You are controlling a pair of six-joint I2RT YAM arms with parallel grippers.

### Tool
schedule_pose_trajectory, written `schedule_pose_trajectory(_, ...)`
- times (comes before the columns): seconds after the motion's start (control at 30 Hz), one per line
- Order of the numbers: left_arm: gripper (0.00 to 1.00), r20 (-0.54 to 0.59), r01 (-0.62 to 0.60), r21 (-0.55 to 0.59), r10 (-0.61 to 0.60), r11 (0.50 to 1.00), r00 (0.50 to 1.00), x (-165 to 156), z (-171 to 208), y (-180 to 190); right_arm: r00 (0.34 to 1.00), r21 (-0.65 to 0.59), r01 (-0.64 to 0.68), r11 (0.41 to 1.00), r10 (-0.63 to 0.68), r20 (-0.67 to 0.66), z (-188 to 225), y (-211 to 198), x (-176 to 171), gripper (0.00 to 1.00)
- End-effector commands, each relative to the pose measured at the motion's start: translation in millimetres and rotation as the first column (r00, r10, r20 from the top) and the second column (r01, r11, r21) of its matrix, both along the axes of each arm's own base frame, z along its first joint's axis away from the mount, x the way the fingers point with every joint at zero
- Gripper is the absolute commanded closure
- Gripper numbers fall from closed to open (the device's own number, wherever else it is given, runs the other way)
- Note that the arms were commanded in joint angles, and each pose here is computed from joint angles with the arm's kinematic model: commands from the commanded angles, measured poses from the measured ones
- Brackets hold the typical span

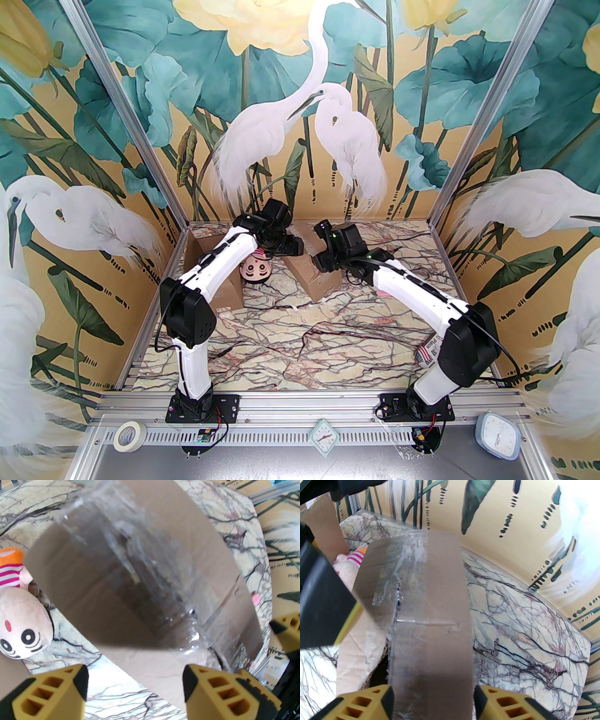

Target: Unpack the express box

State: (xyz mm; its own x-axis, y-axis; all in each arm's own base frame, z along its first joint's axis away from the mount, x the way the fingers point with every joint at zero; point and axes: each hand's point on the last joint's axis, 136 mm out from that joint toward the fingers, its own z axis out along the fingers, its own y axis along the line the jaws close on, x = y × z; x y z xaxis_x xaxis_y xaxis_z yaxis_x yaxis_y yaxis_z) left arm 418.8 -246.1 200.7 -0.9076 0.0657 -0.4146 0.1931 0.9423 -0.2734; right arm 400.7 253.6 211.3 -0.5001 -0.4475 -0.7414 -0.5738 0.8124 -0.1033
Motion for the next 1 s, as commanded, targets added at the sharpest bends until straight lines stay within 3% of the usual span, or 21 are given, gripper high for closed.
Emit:
schedule_pose_trajectory(0.0,0.28,0.004,0.059,0.034,-0.059,0.998,0.998,-5.5,-5.8,1.8,0.994,-0.040,-0.088,0.995,0.086,-0.064,-16.1,6.7,-9.3,0.31)
schedule_pose_trajectory(0.27,0.28,-0.044,0.106,0.086,-0.103,0.991,0.994,-7.9,-30.6,4.2,0.995,-0.052,-0.059,0.997,0.054,-0.088,-22.1,7.5,-0.4,0.23)
schedule_pose_trajectory(0.5,0.28,0.042,0.086,0.065,-0.089,0.994,0.995,-4.5,3.0,10.1,0.993,0.023,-0.020,1.000,0.022,-0.113,-12.4,4.4,5.3,0.19)
schedule_pose_trajectory(0.6,0.26,0.100,0.052,-0.001,-0.052,0.999,0.994,0.6,26.0,17.2,0.993,0.098,-0.010,0.995,0.021,-0.116,-1.5,3.3,4.4,0.19)
schedule_pose_trajectory(0.7,0.25,0.106,0.047,-0.073,-0.040,0.996,0.994,5.0,31.7,20.3,0.993,0.074,-0.054,0.996,0.061,-0.097,-0.6,5.1,-1.8,0.19)
schedule_pose_trajectory(0.9,0.23,0.063,0.043,-0.253,-0.028,0.967,0.998,1.9,50.2,-13.7,0.982,0.106,-0.071,0.992,0.089,-0.168,-12.2,10.8,-10.0,0.27)
schedule_pose_trajectory(0.97,0.23,0.038,0.017,-0.251,-0.008,0.968,0.999,-2.2,53.5,-23.4,0.976,0.156,-0.044,0.987,0.076,-0.206,-14.6,14.8,-13.0,0.29)
